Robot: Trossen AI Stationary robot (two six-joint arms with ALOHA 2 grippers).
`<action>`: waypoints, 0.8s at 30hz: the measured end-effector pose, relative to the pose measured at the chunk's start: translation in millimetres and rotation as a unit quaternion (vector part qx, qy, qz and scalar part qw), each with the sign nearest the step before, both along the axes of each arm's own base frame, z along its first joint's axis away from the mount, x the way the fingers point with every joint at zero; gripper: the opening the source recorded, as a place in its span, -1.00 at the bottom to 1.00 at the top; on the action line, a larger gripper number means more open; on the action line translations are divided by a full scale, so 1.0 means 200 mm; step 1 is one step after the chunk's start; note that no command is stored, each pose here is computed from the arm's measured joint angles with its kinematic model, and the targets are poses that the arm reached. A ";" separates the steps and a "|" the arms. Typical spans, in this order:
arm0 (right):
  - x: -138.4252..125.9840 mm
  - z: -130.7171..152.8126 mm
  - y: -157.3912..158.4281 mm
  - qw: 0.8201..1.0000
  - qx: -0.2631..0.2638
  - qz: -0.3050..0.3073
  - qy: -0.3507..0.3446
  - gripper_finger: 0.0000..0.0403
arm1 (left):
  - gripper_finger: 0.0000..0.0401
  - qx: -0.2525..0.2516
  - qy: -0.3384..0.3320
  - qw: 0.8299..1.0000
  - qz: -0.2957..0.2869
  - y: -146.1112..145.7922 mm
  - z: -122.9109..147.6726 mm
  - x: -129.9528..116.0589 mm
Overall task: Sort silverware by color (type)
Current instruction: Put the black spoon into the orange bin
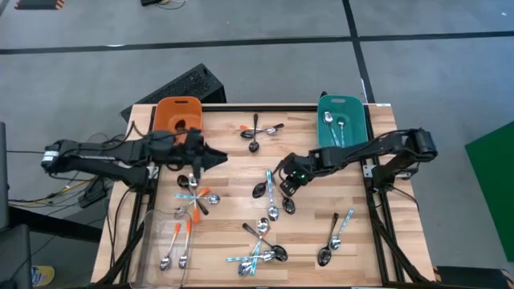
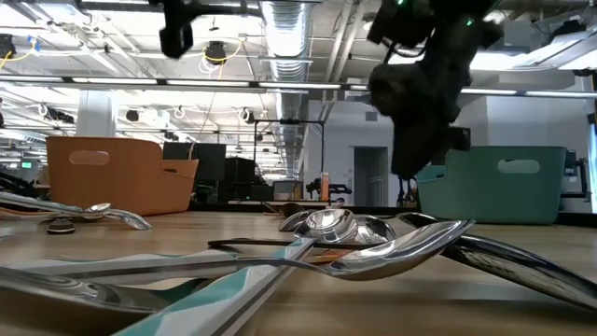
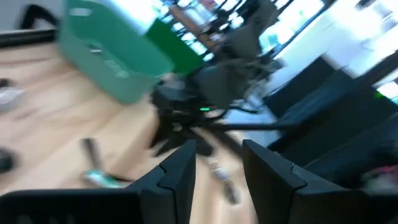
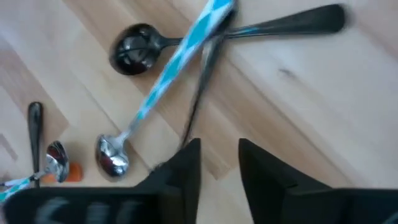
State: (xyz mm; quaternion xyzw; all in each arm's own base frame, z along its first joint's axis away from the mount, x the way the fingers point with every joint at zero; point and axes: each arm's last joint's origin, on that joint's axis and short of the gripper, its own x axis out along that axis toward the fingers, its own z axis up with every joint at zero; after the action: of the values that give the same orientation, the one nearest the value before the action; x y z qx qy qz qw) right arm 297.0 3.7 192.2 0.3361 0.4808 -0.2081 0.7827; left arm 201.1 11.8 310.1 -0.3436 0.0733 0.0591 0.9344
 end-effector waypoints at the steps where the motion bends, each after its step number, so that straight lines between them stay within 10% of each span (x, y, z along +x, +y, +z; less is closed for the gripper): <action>1: 0.01 -0.02 0.00 1.000 0.005 -0.001 0.003 -0.28 | -0.41 0.005 0.021 1.000 0.007 0.02 -0.02 0.01; 12: 0.11 -0.20 0.05 0.998 0.053 -0.003 0.022 0.10 | -0.41 0.043 0.121 0.992 0.014 0.22 -0.14 0.01; 24: 0.13 -0.28 0.02 0.994 0.085 -0.017 0.067 -0.62 | -0.41 0.053 0.184 0.980 0.055 0.38 -0.20 -0.08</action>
State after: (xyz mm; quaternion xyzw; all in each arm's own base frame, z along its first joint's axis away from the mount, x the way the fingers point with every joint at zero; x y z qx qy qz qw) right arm 323.5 6.7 137.1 0.3948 0.5423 -0.2019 0.7137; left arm 185.4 87.0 270.7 -0.2808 0.2212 0.1767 0.9171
